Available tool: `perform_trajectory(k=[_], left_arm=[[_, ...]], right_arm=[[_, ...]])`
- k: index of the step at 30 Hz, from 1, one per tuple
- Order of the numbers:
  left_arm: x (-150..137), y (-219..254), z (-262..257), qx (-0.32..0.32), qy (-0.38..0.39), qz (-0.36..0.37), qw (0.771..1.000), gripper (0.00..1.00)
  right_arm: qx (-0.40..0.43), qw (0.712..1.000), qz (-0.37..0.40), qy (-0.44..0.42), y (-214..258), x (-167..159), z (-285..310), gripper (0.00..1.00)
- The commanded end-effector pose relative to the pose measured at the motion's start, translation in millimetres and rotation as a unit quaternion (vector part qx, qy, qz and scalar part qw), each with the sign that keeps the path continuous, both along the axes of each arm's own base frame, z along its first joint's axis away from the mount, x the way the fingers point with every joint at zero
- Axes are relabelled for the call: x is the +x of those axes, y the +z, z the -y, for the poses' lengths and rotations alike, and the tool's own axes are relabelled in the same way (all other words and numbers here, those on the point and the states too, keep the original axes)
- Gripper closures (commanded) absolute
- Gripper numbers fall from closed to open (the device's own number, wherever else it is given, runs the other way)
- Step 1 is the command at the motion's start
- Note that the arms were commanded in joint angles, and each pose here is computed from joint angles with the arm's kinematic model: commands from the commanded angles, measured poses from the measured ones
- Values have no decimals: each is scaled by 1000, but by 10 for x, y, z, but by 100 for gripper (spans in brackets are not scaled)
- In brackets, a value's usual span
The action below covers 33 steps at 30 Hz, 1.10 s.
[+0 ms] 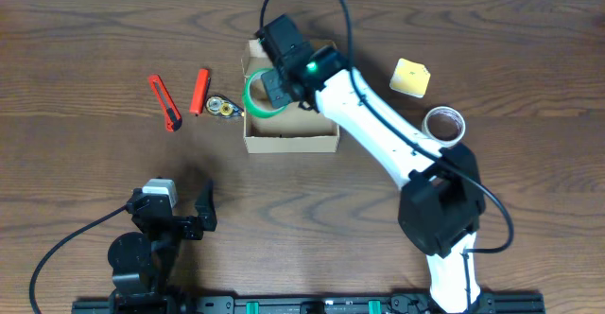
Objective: Pack container
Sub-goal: 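Carry the green tape roll with the right gripper into the box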
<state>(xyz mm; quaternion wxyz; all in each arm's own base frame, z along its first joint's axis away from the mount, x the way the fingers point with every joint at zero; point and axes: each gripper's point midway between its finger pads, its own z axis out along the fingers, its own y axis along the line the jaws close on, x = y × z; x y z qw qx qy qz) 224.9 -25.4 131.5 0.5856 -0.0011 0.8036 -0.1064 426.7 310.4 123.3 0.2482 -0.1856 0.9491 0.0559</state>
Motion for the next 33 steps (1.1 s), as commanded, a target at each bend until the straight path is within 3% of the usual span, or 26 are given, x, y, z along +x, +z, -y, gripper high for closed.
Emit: perform_trajectory(k=[1, 15, 33], left_arm=[[0, -98, -8, 6, -1, -8, 1000, 4], [0, -95, -8, 6, -1, -8, 1000, 5], [0, -95, -8, 6, -1, -8, 1000, 5]], right_arm=[[-11, 999, -3, -42, -136, -17, -15, 99], [-45, 993, -20, -108, -291, -51, 215, 99], [-22, 987, -24, -157, -471, 63, 217, 99]])
